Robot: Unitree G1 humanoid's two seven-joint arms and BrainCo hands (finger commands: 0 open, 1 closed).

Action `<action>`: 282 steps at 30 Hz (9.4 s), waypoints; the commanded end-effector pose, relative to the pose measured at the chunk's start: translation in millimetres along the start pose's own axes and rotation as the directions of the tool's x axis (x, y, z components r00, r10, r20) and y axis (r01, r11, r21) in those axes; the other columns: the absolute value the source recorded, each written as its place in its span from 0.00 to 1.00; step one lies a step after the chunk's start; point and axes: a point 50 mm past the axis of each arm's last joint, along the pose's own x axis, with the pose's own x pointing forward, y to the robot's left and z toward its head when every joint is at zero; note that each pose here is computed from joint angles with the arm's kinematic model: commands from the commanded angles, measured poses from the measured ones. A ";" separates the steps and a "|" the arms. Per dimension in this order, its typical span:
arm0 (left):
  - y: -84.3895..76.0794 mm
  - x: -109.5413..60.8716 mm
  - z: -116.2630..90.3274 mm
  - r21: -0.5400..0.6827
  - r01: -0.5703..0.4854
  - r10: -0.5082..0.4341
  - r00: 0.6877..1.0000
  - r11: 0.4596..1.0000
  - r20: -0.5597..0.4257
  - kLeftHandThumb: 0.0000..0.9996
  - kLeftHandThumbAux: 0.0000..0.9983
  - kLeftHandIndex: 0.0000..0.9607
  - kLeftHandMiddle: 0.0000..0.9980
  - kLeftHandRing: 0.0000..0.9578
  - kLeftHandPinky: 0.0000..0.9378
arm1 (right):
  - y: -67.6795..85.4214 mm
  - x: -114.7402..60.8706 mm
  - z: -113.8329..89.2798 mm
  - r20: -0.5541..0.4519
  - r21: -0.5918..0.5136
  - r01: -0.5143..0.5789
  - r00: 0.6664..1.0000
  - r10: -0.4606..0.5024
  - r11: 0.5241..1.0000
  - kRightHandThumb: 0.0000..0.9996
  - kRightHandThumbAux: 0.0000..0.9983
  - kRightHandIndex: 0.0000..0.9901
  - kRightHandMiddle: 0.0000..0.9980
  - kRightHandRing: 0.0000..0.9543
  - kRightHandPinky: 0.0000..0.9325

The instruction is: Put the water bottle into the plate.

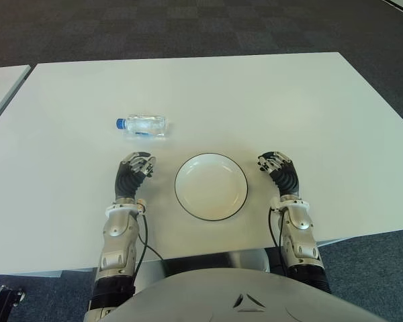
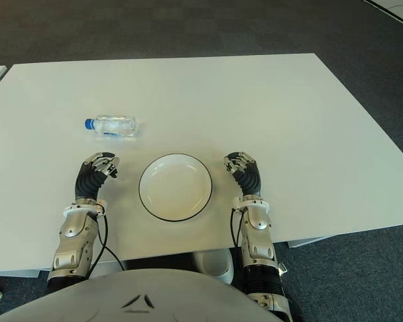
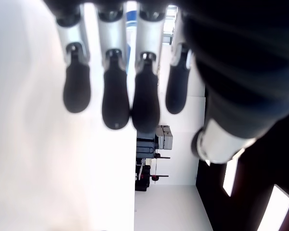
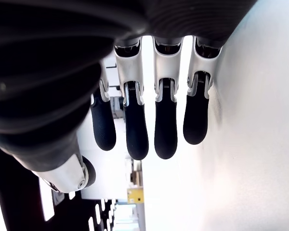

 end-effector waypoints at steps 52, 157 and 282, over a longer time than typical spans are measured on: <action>23.7 111.8 94.8 0.905 -0.175 -0.265 0.919 0.388 0.292 0.59 0.68 0.23 0.20 0.20 0.21 | -2.5 -0.7 -11.4 -0.063 0.014 0.014 0.998 -0.013 1.000 0.71 0.74 0.43 0.46 0.49 0.51; 27.3 138.2 10.9 0.941 0.333 -0.133 0.937 0.067 -0.322 0.69 0.45 0.00 0.00 0.04 0.20 | -13.9 -3.9 -12.4 -0.068 -0.022 0.026 0.997 -0.028 0.999 0.70 0.74 0.42 0.46 0.49 0.51; -58.7 106.7 135.5 0.969 -0.097 -0.681 0.695 0.228 0.230 0.85 0.67 0.41 0.53 0.88 0.85 | -11.0 -3.7 -10.5 -0.061 -0.025 0.032 0.998 -0.034 0.999 0.71 0.74 0.42 0.46 0.49 0.52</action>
